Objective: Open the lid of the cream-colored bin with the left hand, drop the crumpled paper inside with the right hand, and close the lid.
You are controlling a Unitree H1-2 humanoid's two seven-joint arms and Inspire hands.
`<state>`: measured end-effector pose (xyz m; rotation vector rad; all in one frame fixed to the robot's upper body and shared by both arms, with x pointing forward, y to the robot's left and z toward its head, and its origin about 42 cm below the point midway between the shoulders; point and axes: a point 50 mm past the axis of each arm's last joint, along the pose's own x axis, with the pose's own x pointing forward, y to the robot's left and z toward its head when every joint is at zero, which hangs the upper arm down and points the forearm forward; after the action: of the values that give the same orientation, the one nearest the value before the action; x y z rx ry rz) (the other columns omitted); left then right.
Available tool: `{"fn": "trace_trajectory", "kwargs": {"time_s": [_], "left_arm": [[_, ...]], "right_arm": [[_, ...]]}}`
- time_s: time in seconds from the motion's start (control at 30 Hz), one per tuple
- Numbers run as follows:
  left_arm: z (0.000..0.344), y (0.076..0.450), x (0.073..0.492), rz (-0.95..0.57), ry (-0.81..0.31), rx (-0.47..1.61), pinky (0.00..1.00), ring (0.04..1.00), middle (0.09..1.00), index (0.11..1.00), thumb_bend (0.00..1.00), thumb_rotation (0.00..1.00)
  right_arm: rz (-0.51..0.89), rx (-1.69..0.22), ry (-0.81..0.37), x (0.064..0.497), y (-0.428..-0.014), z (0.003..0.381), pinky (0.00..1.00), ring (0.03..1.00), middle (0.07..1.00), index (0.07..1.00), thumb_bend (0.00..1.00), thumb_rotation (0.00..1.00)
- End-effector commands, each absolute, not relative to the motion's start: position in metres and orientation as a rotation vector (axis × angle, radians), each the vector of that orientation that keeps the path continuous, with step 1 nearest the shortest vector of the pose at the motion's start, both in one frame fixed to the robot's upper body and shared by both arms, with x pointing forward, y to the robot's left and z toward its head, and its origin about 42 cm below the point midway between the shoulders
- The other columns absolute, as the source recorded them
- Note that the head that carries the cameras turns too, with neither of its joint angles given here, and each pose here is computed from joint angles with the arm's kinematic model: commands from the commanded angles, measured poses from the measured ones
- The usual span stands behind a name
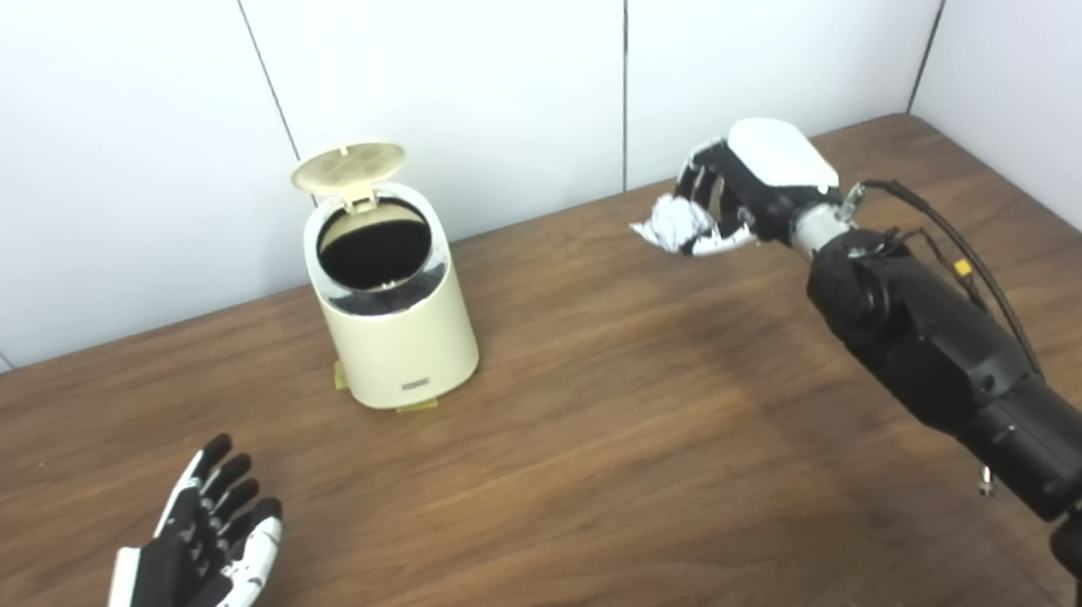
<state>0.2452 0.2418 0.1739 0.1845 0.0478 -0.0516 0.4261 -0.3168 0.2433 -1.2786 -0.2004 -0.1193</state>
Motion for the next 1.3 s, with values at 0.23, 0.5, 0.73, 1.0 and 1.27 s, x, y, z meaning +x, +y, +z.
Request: {"fn": "trace_trajectory", "kwargs": {"time_s": [0.23, 0.5, 0.73, 1.0, 1.27], "left_arm": [[0.171, 0.241, 0.243, -0.025, -0.006, 0.21, 0.82, 0.854, 0.877, 0.939, 0.34, 0.31], [0.167, 0.238, 0.242, -0.012, -0.002, 0.224, 0.82, 0.86, 0.879, 0.94, 0.38, 0.42], [0.164, 0.234, 0.245, -0.018, 0.005, 0.229, 0.83, 0.866, 0.88, 0.942, 0.42, 0.49], [0.16, 0.229, 0.247, -0.019, -0.009, 0.196, 0.82, 0.855, 0.872, 0.927, 0.42, 0.49], [0.163, 0.227, 0.247, -0.013, -0.008, 0.203, 0.83, 0.868, 0.877, 0.937, 0.42, 0.52]], "right_arm": [[-0.191, -1.281, -0.454, 0.407, -0.295, 0.283, 0.64, 0.376, 0.495, 0.514, 0.52, 0.0], [-0.151, -1.188, -0.594, 0.389, -0.252, 0.308, 0.49, 0.371, 0.496, 0.525, 0.51, 0.0], [-0.125, -1.025, -0.684, 0.381, -0.205, 0.321, 0.31, 0.369, 0.495, 0.56, 0.49, 0.0], [-0.069, -0.926, -0.751, 0.403, -0.165, 0.319, 0.31, 0.372, 0.498, 0.556, 0.49, 0.0], [-0.036, -0.881, -0.74, 0.424, -0.134, 0.314, 0.29, 0.367, 0.492, 0.566, 0.49, 0.0]]}}
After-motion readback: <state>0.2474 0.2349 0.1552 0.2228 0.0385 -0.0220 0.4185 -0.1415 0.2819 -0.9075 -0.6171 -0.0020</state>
